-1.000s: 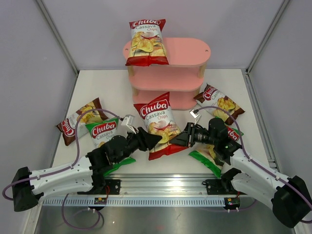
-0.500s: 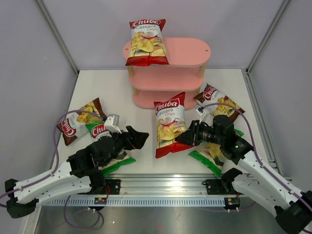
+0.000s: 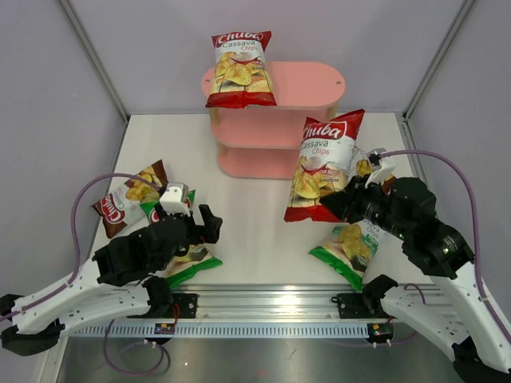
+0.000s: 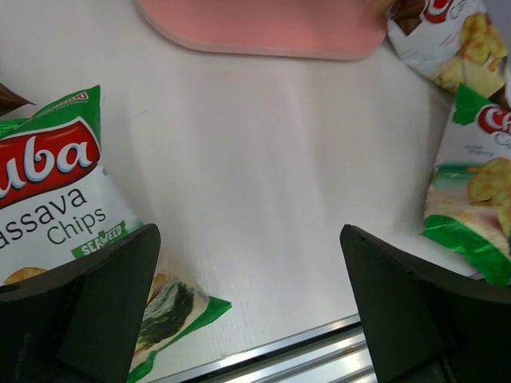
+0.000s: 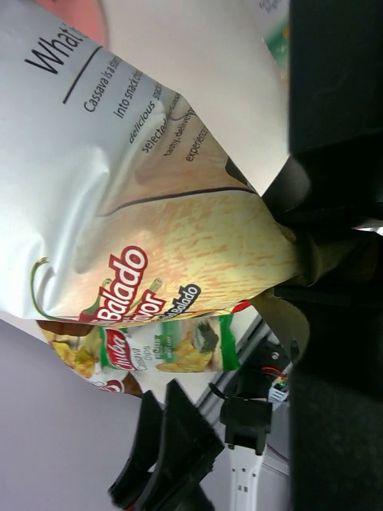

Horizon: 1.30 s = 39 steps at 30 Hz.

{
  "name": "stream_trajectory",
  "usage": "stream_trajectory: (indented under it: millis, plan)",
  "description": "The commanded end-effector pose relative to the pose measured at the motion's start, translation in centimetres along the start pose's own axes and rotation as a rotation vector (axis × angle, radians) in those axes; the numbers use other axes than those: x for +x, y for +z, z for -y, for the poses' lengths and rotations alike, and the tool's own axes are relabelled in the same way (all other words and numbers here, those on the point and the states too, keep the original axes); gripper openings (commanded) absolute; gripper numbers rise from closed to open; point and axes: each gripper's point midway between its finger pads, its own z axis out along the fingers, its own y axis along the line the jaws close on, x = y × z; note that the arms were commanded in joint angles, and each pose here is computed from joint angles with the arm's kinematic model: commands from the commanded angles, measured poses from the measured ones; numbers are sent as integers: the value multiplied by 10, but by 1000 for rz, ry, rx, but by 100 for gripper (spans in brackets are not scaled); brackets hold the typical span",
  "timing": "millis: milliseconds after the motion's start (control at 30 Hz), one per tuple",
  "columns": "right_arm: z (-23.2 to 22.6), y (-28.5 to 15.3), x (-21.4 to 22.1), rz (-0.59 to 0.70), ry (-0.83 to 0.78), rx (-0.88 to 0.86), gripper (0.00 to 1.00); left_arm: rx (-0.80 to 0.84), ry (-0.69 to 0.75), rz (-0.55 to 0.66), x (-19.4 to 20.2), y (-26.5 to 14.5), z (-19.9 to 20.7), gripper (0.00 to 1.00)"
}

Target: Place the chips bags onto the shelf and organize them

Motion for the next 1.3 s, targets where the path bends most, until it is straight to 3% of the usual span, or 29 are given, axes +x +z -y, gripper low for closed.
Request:
stream_trajectory:
  millis: [0,167,367,433,467,533,667,933,1033,1267]
  plan:
    - [0,-11,-46,102,-87,86,20,-58,109,-20,2,4,-10,99]
    - [-15,-25,-98,192,-169,116,20,4,134,-93,24,19,6,99]
    - [-33,-2,-140,160,-241,96,18,115,110,-158,51,29,25,99]
    - [-30,-8,-168,203,-226,106,18,145,96,-170,56,29,31,99]
    - [-36,-6,-170,180,-221,42,18,149,90,-174,57,30,31,99]
    - [-17,-5,-196,203,-194,78,17,166,87,-186,61,28,33,99]
    - [-19,4,-214,169,-209,-12,17,197,76,-177,61,22,33,99]
    - [17,35,-271,183,-35,-244,18,297,40,-136,45,2,42,99]
    - [20,53,-278,103,43,-406,18,301,36,-127,39,-3,41,99]
    - [44,88,-285,56,162,-469,18,276,46,-118,35,-1,39,99]
